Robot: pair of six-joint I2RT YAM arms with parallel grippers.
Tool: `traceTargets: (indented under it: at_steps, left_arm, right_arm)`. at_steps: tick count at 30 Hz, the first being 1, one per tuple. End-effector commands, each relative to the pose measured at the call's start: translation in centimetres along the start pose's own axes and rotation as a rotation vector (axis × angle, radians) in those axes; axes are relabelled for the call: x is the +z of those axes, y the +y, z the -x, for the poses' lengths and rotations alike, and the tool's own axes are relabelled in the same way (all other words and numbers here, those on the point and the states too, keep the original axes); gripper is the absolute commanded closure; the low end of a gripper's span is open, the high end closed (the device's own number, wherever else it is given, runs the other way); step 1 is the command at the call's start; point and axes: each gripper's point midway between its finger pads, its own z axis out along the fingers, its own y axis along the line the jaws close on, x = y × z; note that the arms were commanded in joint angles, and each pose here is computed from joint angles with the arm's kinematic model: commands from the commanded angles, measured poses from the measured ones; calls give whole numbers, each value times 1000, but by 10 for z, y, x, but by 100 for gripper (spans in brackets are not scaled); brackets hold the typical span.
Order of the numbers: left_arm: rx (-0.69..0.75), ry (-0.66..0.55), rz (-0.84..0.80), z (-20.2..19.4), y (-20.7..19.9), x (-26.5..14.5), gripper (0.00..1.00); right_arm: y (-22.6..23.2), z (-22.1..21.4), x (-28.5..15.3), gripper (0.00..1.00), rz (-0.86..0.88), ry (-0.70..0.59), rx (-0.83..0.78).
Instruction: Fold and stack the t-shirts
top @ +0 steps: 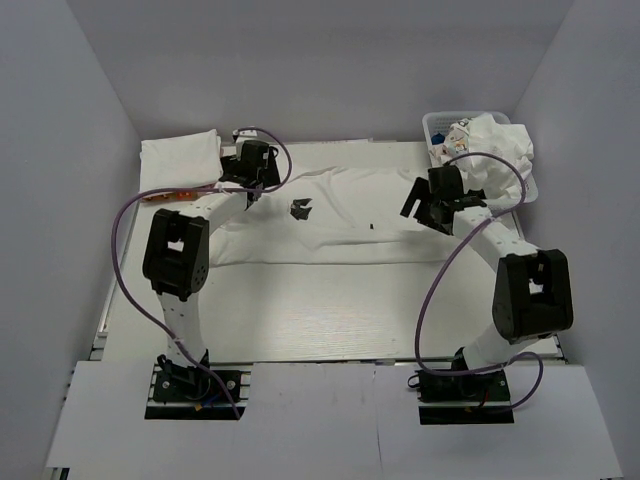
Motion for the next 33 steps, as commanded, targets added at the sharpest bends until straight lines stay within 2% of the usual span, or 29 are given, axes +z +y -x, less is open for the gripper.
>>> traceTargets:
  at_steps: [1, 2, 4, 5, 7, 8, 14, 23, 29, 33]
  left_arm:
    - [-23, -37, -66, 28, -7, -21, 0]
    - [-25, -13, -92, 13, -6, -26, 0]
    - [-85, -55, -145, 27, -6, -51, 0]
    - [-86, -14, -170, 8, -5, -57, 0]
    - [-131, -21, -208, 10, -4, -76, 0]
    - [-124, 15, -205, -10, -2, -79, 0]
    - [-158, 124, -181, -71, 17, -86, 0]
    - [-152, 165, -114, -102, 32, -78, 0]
    - [-147, 163, -59, -104, 44, -76, 0]
    - [-142, 158, -30, -106, 50, -75, 0]
  right_arm:
    - [34, -9, -30, 10, 175, -22, -64]
    - [32, -20, -29, 10, 180, -2, -70]
    - [32, -28, -32, 10, 180, 1, -95]
    - [28, -32, -29, 10, 160, 4, -102]
    - [26, -40, -28, 10, 149, 25, -127]
    - [27, -48, -23, 10, 145, 50, -135]
    - [33, -80, 0, 10, 154, 134, -158]
    - [60, -60, 40, 10, 182, 63, -150]
    - [63, -24, 65, 10, 90, -24, -140]
    - [65, -13, 79, 10, 32, -13, -153]
